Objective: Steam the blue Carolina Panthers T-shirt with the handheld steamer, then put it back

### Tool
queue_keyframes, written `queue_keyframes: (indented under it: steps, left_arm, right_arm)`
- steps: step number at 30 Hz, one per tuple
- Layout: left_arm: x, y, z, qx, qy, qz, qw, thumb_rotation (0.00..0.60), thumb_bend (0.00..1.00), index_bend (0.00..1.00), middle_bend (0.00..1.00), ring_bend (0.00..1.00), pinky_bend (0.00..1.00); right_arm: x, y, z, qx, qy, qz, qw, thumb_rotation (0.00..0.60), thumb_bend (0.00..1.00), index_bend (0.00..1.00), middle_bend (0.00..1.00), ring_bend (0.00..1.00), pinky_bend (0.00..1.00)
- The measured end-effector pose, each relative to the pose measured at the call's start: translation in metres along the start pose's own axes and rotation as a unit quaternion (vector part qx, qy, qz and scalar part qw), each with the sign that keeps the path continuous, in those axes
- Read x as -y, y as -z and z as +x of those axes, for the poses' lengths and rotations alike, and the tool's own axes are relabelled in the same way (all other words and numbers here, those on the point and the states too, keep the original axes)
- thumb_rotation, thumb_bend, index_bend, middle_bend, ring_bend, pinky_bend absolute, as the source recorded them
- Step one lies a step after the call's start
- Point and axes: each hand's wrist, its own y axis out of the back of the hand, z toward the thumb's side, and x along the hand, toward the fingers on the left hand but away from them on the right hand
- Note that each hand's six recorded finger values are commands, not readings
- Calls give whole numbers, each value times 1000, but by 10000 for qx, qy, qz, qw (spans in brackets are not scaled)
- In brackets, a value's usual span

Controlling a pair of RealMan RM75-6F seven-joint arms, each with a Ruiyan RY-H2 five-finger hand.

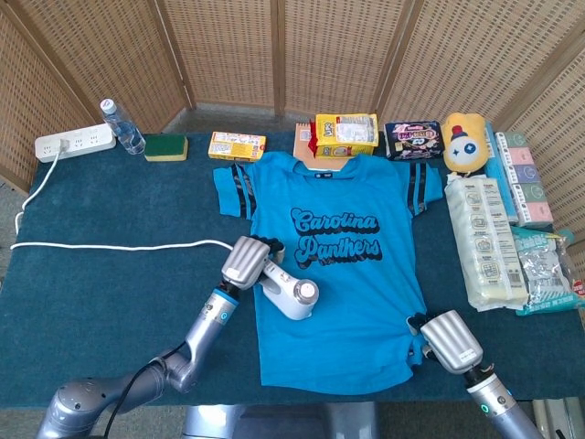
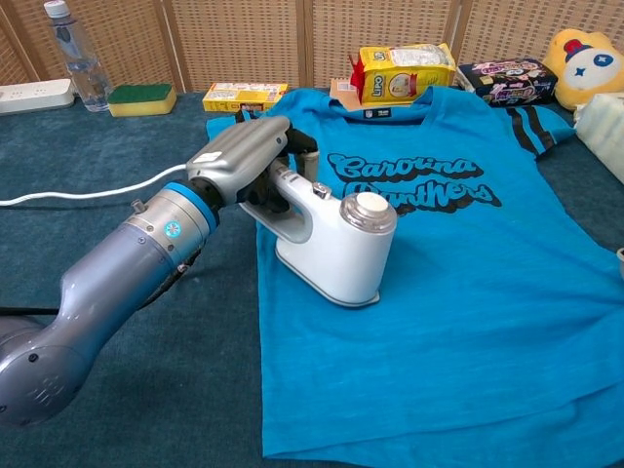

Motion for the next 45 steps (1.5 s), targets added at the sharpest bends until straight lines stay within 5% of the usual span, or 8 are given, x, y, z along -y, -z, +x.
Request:
queue_keyframes:
  steps: [19, 32, 45]
  left_arm:
    - [8, -26, -14, 520, 539, 242, 9969, 600, 432, 558, 633, 528, 495]
    - [11, -40, -17, 795, 888, 623, 9909, 600, 569, 558, 633, 529, 596]
    - [-1, -32, -10, 619, 661, 630, 9939, 600, 593, 558, 698, 634, 684]
  right_arm:
    - [-1, -1, 1, -2, 12, 4, 10000, 600, 488, 708, 634, 677, 803]
    - [-1, -1, 2, 0, 2, -2, 10000, 600, 488, 708, 634, 678, 803]
    - [-1, -1, 2, 0, -3, -2, 10000, 600, 488, 707, 634, 677, 804]
